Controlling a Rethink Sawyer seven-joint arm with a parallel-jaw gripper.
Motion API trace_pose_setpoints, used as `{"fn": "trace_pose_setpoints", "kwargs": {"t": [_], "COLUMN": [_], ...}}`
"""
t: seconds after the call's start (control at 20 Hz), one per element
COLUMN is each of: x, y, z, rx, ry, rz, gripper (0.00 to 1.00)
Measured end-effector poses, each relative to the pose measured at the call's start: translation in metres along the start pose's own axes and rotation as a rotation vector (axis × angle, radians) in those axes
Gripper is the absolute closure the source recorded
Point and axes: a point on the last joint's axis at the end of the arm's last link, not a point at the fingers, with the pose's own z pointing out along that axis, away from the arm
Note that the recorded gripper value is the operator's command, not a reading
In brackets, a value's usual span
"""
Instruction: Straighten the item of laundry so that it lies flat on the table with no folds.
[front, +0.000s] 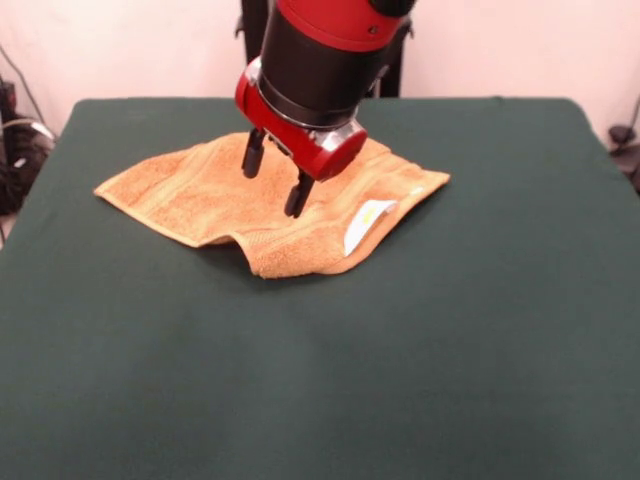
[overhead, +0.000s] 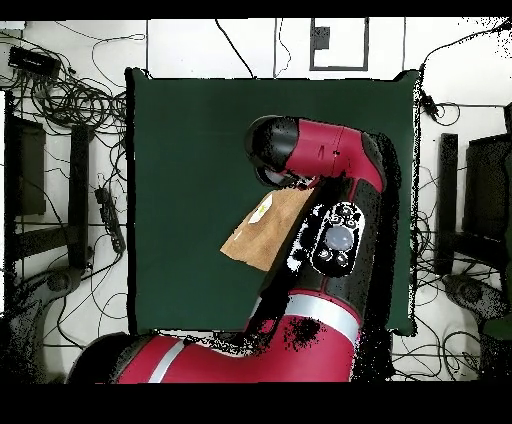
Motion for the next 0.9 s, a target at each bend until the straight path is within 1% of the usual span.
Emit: {"fn": "trace_pose_setpoints", "kwargs": {"t": [0.1, 0.35, 0.5, 0.75, 0.9], "x": [0.0, 0.0, -0.001, -0.008, -0.017], "y": [-0.001, -0.007, -0.009, -0.007, 0.003], "z": [0.0, -0.002, 0.002, 0.011, 0.019], "rx": [0.003, 0.041, 0.058, 0.062, 0.06], "ry": [0.002, 0.057, 0.086, 0.086, 0.07], "rz": [0.0, 0.008, 0.013, 0.014, 0.009], "gripper": [0.0, 0.0, 0.0, 0.0, 0.0]}}
